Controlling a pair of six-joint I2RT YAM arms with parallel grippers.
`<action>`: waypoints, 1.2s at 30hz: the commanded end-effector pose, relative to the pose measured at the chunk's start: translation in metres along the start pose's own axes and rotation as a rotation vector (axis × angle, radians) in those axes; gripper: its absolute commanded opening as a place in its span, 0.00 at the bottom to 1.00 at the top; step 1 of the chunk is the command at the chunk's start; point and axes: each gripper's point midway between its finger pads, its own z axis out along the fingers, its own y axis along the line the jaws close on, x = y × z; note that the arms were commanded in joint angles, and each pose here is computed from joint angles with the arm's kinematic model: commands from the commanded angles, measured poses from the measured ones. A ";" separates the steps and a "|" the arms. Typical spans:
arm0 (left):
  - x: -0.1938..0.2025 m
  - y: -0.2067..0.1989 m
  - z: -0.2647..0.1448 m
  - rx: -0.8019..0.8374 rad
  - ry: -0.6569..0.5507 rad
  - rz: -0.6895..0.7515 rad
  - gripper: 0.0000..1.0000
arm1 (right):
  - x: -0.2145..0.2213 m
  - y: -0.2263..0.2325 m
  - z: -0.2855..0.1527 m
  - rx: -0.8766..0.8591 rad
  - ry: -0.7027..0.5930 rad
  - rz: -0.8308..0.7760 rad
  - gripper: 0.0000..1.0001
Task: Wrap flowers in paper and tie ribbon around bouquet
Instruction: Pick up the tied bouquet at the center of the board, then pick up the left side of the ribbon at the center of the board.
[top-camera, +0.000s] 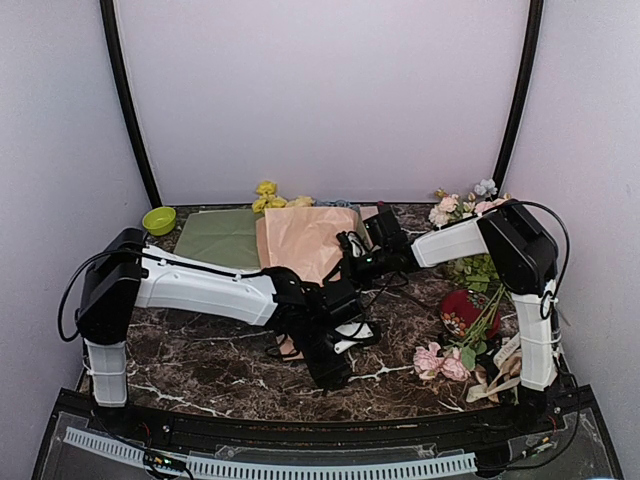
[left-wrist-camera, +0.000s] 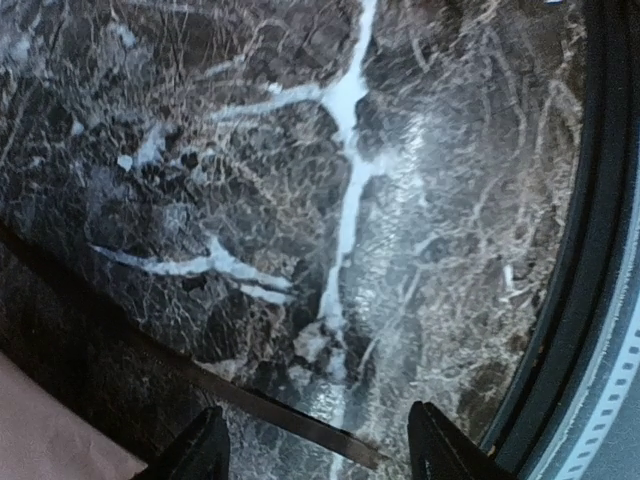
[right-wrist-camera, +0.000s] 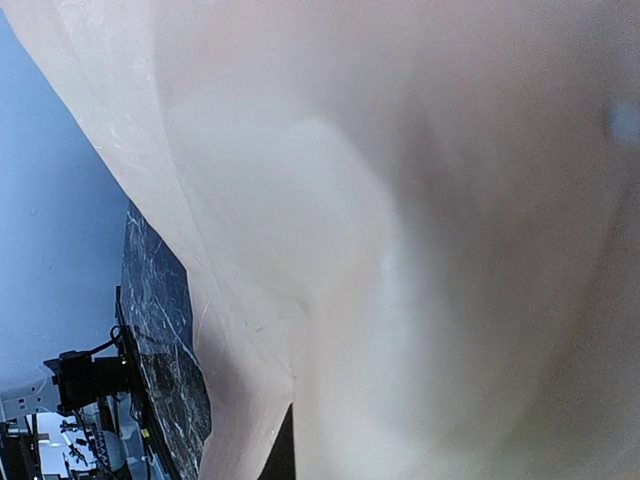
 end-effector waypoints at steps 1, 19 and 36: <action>0.024 0.024 0.014 -0.115 0.144 -0.016 0.63 | -0.007 -0.003 0.001 0.019 -0.023 -0.052 0.00; 0.064 0.047 0.035 -0.194 0.289 -0.073 0.12 | -0.007 0.001 -0.005 0.034 -0.032 -0.092 0.00; 0.146 0.071 -0.014 -0.247 0.319 -0.341 0.00 | -0.014 0.013 -0.012 0.028 -0.023 -0.117 0.00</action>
